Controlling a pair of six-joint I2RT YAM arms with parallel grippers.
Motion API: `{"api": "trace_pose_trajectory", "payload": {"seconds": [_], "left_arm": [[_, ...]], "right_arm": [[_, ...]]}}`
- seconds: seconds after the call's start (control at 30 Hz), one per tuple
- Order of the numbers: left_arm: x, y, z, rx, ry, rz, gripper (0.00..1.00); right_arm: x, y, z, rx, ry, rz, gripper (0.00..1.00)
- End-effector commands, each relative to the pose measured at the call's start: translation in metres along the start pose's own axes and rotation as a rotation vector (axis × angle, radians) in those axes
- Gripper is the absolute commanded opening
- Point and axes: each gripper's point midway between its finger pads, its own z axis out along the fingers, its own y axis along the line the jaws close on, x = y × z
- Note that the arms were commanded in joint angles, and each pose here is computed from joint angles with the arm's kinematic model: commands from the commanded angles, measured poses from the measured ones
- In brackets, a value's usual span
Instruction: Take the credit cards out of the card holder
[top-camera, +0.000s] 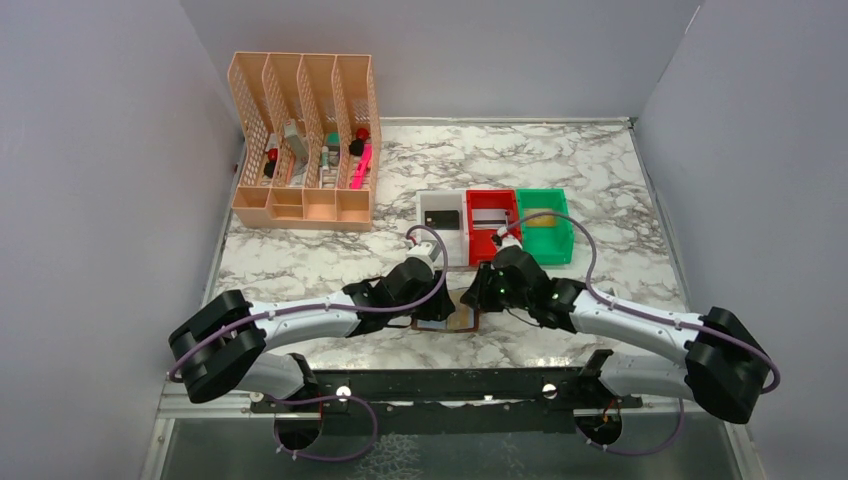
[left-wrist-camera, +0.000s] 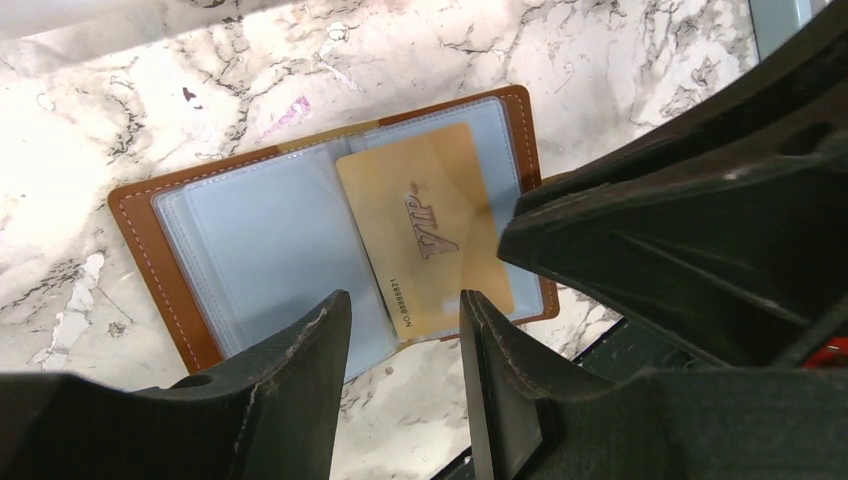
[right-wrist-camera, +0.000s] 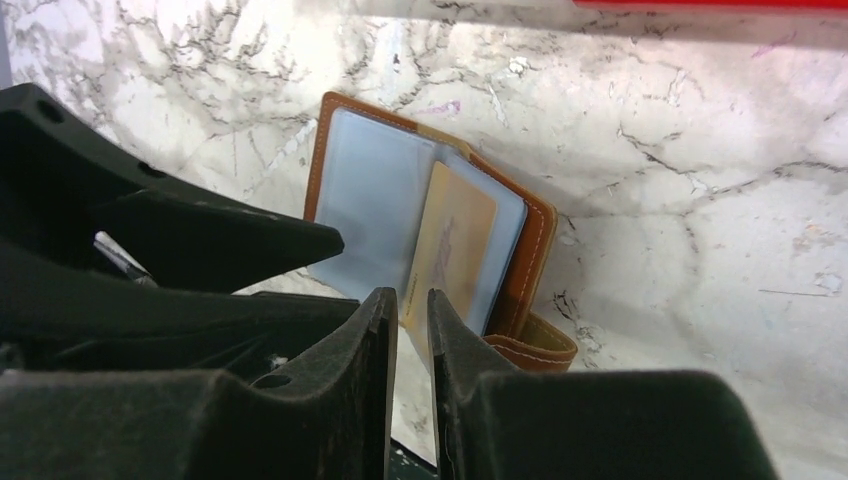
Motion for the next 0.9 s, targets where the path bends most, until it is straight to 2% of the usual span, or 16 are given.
{"api": "trace_pose_trajectory", "payload": {"seconds": [0.0,0.2,0.6,0.87], "left_arm": [[0.0,0.004,-0.001,-0.021,-0.005,0.001,0.47],[0.001,0.003,-0.001,-0.015,-0.001,0.001,0.47],[0.003,-0.005,0.001,0.029,0.008,0.007,0.47],[0.01,-0.011,0.013,0.055,0.06,0.025,0.47]], "right_arm": [[0.015,-0.009,0.012,0.017,0.049,0.033,0.2],[0.03,-0.034,0.017,0.103,0.063,0.064,0.2],[0.03,-0.046,0.011,0.142,0.038,0.072,0.2],[0.034,-0.054,0.011,0.165,0.035,0.081,0.21]]}}
